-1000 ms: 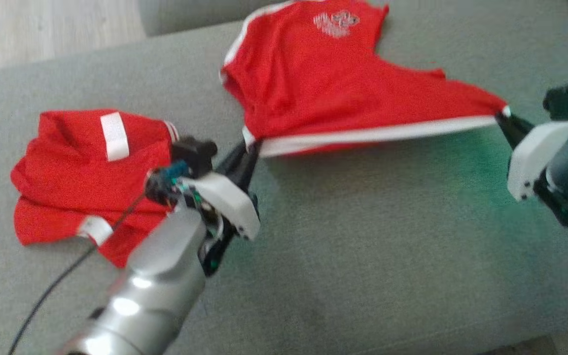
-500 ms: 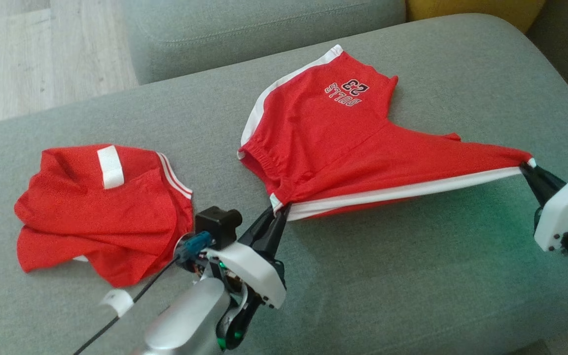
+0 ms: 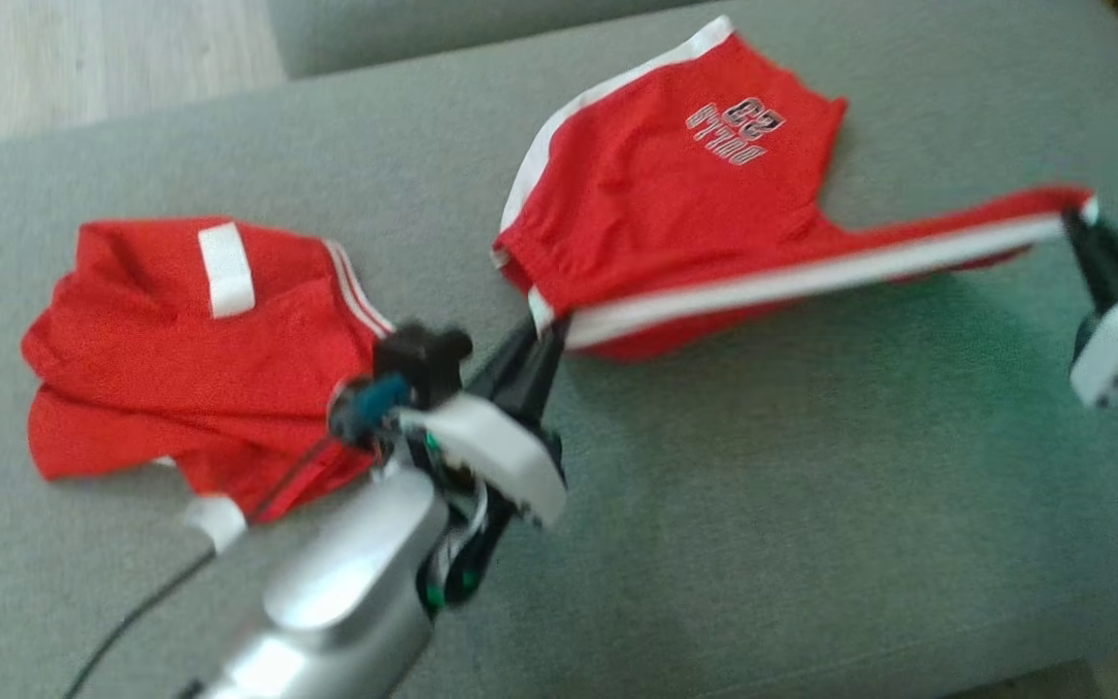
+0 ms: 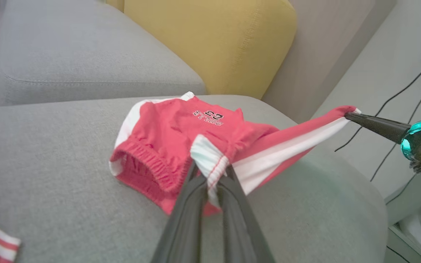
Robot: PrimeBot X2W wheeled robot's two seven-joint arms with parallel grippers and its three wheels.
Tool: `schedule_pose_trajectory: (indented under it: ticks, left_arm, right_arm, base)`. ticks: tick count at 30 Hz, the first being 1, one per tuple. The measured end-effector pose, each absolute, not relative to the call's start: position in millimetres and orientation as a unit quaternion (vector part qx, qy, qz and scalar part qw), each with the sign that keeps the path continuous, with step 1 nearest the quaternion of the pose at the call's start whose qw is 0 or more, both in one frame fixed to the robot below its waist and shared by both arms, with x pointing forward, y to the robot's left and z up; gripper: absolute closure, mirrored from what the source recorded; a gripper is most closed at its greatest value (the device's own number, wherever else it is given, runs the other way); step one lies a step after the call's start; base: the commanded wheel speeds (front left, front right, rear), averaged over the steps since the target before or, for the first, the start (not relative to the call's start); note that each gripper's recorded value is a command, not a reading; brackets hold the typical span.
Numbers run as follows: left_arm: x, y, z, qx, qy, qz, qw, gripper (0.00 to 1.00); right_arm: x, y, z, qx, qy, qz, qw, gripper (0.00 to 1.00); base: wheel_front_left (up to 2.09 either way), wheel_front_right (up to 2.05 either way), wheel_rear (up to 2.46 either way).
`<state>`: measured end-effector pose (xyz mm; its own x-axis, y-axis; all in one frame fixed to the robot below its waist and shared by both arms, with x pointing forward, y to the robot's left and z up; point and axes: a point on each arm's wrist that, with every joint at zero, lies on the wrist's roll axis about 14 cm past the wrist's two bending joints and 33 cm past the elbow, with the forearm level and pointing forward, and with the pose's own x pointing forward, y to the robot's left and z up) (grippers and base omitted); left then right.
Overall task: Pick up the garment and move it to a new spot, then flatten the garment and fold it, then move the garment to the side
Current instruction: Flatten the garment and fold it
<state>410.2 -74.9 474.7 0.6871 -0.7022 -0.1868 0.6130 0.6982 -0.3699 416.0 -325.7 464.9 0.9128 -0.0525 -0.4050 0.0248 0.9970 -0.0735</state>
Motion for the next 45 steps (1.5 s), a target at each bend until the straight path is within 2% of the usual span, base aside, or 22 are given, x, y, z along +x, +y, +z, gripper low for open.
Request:
schedule_pose_trajectory:
  ticks: [8,13,20,30,38,39,40,45]
  left_arm:
    - [462.7,-55.1,469.5,-0.130,0.161,-0.324,0.923,1.00]
    - [492.7,-47.1,451.8,-0.110,0.187,-0.310,0.926,1.00]
    - [527.4,-38.3,425.4,-0.080,0.223,-0.295,0.926,1.00]
    - [545.0,-18.8,397.5,-0.057,0.247,-0.278,0.927,1.00]
    - [544.6,-15.2,387.1,-0.057,0.251,-0.275,0.926,1.00]
    - [546.5,-14.7,387.9,-0.058,0.246,-0.272,0.928,0.00]
    - [548.8,-14.4,389.1,-0.057,0.242,-0.270,0.930,0.00]
    - [555.3,-1.5,385.9,-0.053,0.241,-0.241,0.939,0.00]
  right_arm:
    - [496.2,-297.3,485.8,-0.069,0.173,0.009,0.983,1.00]
    - [543.3,-280.9,475.8,-0.087,0.180,0.022,0.979,1.00]
    - [591.6,-266.1,455.5,-0.120,0.193,0.040,0.973,1.00]
    - [623.7,-242.1,412.1,-0.122,0.212,0.062,0.968,1.00]
    - [638.8,-233.7,403.9,-0.124,0.204,0.068,0.969,1.00]
    - [640.5,-234.2,404.2,-0.123,0.200,0.067,0.970,0.51]
    - [642.7,-234.9,406.2,-0.119,0.192,0.064,0.972,0.00]
    - [648.3,-237.6,420.5,-0.089,0.160,0.051,0.982,0.00]
  base:
    - [0.00,0.00,0.00]
    - [0.00,0.00,0.00]
    - [0.00,0.00,0.00]
    - [0.00,0.00,0.00]
    - [0.00,0.00,0.00]
    - [0.00,0.00,0.00]
    - [0.00,0.00,0.00]
    - [0.00,0.00,0.00]
